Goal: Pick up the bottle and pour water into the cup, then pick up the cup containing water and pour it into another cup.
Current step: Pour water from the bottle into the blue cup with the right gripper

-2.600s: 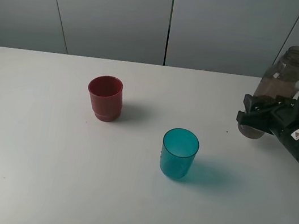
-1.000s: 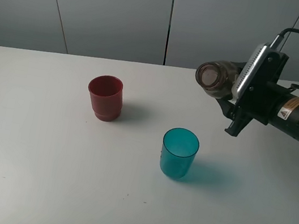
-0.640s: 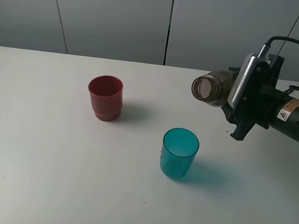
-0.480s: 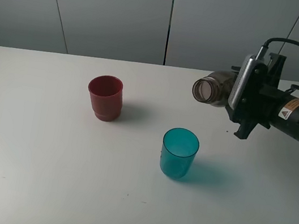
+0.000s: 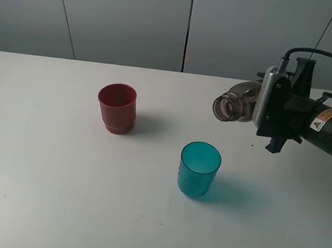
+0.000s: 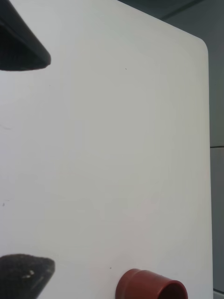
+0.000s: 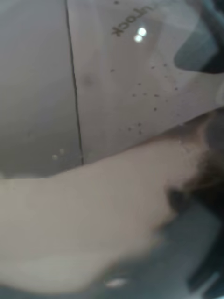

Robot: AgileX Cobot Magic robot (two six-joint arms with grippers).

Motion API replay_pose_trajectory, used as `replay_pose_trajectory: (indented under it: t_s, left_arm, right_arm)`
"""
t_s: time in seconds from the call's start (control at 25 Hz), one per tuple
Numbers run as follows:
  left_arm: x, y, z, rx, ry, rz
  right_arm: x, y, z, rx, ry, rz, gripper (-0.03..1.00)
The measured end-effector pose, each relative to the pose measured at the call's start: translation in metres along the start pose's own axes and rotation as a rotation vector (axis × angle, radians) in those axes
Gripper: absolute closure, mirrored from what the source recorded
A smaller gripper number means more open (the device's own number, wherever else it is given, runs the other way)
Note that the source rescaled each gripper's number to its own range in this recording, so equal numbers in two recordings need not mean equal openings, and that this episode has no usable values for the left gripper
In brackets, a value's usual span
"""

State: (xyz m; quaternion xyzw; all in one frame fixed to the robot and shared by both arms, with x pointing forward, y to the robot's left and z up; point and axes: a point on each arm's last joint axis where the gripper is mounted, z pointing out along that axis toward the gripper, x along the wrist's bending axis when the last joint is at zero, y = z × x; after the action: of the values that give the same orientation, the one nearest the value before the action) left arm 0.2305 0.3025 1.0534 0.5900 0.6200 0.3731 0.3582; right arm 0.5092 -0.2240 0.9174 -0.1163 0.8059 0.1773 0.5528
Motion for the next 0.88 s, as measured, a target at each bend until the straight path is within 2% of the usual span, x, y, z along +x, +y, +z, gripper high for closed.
replay_pose_trajectory:
  t_s: [0.36,0.88]
  left_arm:
    - [0.0,0.0,0.0,0.0,0.0,0.0]
    - [0.0,0.0,0.0,0.0,0.0,-0.002]
  right_arm:
    - [-0.0034,0.001,-0.0001,-0.01,-0.038,-0.06,0.96]
    - [-0.0037,0.003,-0.0002,-0.03,-0.043,-0.14,0.96]
